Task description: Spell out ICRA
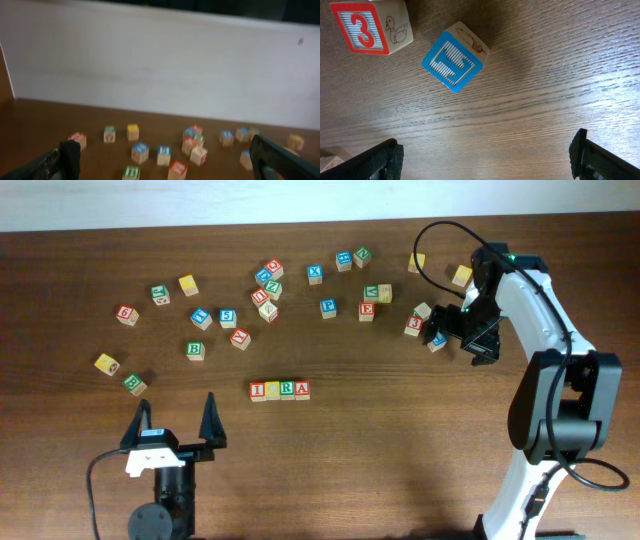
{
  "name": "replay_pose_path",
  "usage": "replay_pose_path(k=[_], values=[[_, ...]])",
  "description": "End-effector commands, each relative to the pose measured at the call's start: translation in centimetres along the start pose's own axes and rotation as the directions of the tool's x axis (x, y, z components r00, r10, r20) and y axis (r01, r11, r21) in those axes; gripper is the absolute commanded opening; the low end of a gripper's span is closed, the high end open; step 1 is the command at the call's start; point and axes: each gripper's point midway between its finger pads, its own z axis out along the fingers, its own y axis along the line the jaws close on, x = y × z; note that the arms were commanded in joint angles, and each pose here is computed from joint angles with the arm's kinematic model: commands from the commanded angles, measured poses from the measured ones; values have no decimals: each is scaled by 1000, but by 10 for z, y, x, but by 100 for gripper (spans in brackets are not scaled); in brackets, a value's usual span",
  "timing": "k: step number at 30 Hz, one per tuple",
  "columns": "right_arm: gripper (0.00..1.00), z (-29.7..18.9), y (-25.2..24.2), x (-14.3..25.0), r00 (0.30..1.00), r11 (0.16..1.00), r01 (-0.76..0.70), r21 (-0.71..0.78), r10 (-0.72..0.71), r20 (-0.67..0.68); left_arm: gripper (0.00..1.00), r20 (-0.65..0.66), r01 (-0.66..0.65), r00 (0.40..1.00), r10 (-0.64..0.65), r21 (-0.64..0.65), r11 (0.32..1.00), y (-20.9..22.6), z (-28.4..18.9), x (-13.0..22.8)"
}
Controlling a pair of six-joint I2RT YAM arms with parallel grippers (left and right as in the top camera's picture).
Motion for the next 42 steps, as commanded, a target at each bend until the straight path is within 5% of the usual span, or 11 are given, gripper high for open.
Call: replay_pose_path(k=[1, 8, 42], values=[[98, -9, 1, -4, 999, 1000, 14, -1, -14, 30, 99, -54, -7, 998, 7, -8, 1000, 2, -1, 15], [98, -9, 1, -4, 999, 1000, 14, -1, -14, 30, 99, -200, -27, 980, 21, -26, 999, 7, -5, 50], [98, -9, 1, -4, 999, 1000, 13, -1, -13, 30, 99, -194, -34, 981, 17, -85, 996, 22, -5, 48]])
